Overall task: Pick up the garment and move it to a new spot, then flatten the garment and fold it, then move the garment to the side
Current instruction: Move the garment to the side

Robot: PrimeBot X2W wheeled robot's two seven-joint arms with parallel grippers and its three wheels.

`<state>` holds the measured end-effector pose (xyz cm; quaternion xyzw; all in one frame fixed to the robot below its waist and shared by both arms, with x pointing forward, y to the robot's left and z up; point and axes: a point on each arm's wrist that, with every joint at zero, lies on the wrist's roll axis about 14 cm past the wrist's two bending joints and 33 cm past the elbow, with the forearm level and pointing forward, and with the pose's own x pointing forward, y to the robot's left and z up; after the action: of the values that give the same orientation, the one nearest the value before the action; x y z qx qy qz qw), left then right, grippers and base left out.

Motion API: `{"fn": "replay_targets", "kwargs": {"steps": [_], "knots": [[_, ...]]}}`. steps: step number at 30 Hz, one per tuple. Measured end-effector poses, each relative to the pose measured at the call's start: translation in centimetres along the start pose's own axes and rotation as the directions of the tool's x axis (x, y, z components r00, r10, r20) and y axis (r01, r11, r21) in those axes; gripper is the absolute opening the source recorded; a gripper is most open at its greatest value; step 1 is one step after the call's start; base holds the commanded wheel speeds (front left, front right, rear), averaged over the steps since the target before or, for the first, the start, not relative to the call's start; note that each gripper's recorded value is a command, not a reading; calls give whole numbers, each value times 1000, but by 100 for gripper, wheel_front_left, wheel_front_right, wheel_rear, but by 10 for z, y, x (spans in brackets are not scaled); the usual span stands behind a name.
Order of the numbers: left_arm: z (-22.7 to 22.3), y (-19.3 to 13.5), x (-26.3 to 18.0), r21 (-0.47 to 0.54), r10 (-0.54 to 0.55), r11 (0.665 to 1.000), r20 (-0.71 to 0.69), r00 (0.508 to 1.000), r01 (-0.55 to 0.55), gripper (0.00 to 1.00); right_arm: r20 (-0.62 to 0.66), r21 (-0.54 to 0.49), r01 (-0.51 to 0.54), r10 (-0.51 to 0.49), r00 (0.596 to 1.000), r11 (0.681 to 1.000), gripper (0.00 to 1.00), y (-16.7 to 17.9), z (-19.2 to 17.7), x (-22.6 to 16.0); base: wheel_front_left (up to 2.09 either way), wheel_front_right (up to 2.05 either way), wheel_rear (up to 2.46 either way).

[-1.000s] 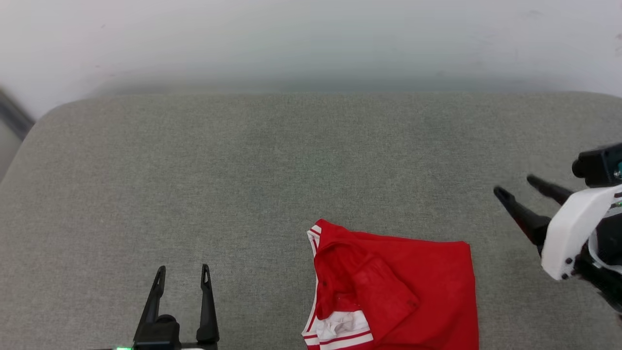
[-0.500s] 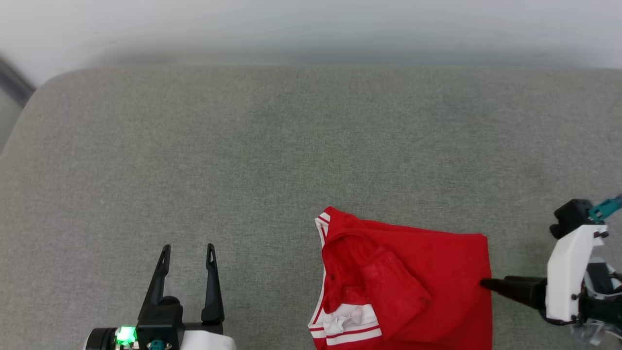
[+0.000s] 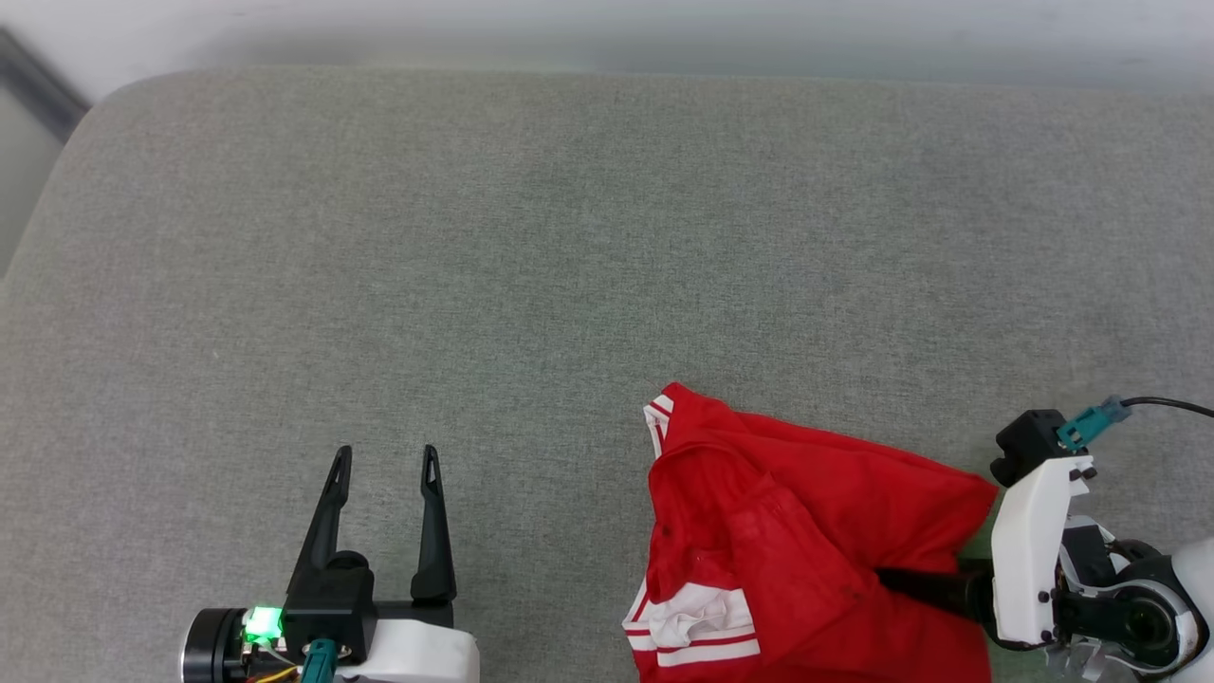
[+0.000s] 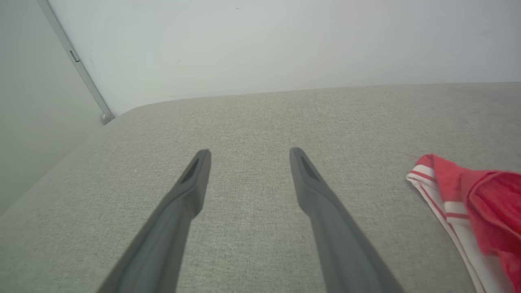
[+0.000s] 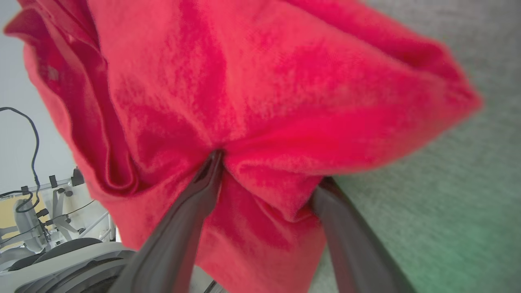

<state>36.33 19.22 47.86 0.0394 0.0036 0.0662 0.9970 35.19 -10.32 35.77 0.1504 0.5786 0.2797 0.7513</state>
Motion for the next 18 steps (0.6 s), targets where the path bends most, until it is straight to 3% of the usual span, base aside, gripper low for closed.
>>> {"fn": "replay_targets", "kwargs": {"steps": [1, 2, 9, 18], "knots": [[0, 1, 0, 1, 3, 1000, -1, 1000, -3, 100, -6, -8, 1, -1, 1000, 1000, 36, 0, 0, 1, 0, 0, 0], [0, 1, -1, 1, 5, 1000, -2, 1000, -5, 100, -4, -14, 3, -3, 1000, 1000, 0, 0, 1, 2, 0, 0, 0], [6, 4, -6, -5, 16, 1000, 15, 1000, -16, 100, 62, -141, 31, -22, 998, 990, 0, 12, 10, -4, 0, 0, 0], [9, -12, -7, -18, -40, 999, 29, 999, 41, 100, 264, -343, 130, -37, 964, 930, 0, 31, 55, -60, 0, 0, 0]]}}
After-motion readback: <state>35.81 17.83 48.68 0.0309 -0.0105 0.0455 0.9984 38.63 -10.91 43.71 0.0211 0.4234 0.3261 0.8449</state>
